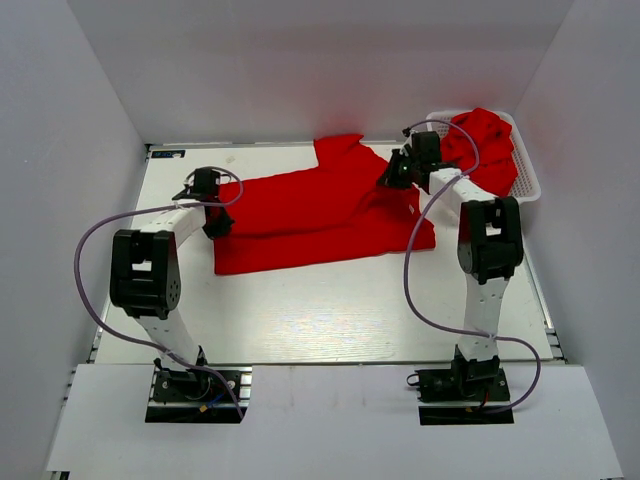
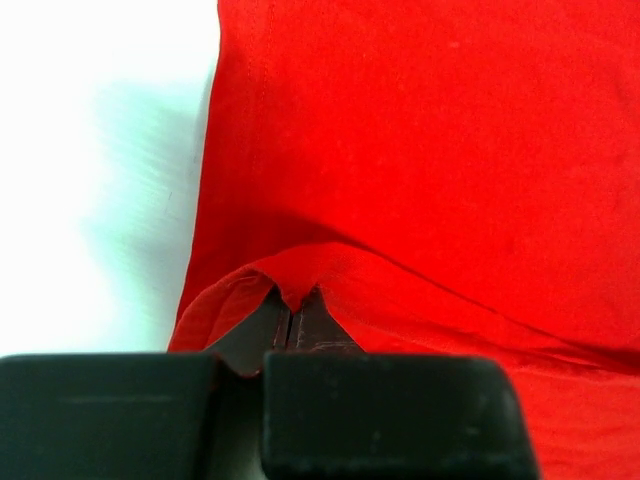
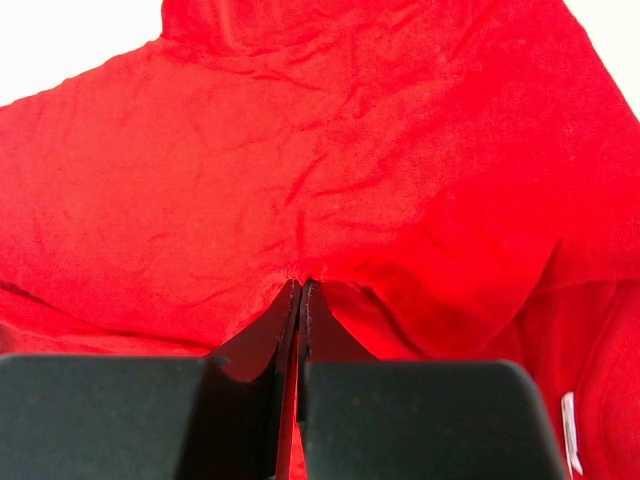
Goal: Fold and stack the t-shirts
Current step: Fold the flattened tshirt in 1/3 of the way
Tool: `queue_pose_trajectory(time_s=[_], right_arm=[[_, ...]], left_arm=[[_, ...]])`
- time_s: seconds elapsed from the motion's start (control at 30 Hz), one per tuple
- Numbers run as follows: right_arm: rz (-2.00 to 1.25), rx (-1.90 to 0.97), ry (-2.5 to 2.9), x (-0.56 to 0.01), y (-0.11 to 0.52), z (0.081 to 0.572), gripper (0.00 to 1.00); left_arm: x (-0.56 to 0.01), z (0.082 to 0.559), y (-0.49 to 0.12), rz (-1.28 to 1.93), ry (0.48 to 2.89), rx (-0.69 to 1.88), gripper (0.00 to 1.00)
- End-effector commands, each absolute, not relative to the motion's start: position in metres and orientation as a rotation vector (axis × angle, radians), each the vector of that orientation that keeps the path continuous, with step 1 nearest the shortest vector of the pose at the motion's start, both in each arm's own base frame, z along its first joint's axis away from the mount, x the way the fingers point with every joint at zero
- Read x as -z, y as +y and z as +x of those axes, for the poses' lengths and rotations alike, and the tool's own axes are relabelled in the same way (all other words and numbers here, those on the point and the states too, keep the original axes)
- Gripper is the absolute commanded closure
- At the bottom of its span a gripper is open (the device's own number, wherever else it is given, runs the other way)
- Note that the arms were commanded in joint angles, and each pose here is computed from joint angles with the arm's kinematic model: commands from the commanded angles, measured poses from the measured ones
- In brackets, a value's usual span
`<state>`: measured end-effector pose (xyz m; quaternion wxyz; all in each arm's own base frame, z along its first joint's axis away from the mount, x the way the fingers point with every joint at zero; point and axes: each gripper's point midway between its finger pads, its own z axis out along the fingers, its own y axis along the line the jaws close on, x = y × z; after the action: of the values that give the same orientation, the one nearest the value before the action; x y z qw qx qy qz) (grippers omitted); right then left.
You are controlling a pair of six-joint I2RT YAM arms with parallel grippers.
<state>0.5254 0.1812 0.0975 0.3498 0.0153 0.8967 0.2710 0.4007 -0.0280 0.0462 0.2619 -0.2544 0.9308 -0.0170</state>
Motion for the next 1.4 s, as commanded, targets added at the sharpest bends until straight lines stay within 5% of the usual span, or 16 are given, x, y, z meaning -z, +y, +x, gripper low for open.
queue_pose_trajectory(time_s=[0.0,0.67,0.73,0.77,0.83,0.87,1.0,1.37], right_arm=[[0.002,-0.726,2.237,-0.115,0.190,0.546,1.00],[-0.458,-0.684,2.102,-0.100,0.246,0.586,0.99],[-0.484,-0.650,2.107,-0.094,0.250,0.590,0.93],[-0.496,-0.642,2.076,-0.106,0.253,0.595,0.69],[-0.508,-0.628,2.081,-0.103,0.254,0.596,0.36],[-0.521,-0.637,2.079,-0.104,0.256,0.593,0.10],[-0.501,-0.650,2.050,-0.128,0.254,0.582,0.10],[-0.354,-0.581,2.115,-0.148,0.214,0.513,0.10]], left_arm=[[-0.060,0.416,-0.023,-0.726,2.472,0.084,1.00],[-0.058,0.429,-0.013,-0.781,2.472,0.131,1.00],[-0.059,0.433,-0.014,-0.792,2.470,0.134,1.00],[-0.052,0.428,-0.014,-0.814,2.496,0.126,1.00],[-0.061,0.435,-0.008,-0.838,2.477,0.112,0.74],[-0.064,0.435,-0.004,-0.867,2.475,0.109,0.63],[-0.083,0.447,-0.004,-0.866,2.414,0.165,0.00],[-0.113,0.450,-0.009,-0.775,2.359,0.229,0.00]])
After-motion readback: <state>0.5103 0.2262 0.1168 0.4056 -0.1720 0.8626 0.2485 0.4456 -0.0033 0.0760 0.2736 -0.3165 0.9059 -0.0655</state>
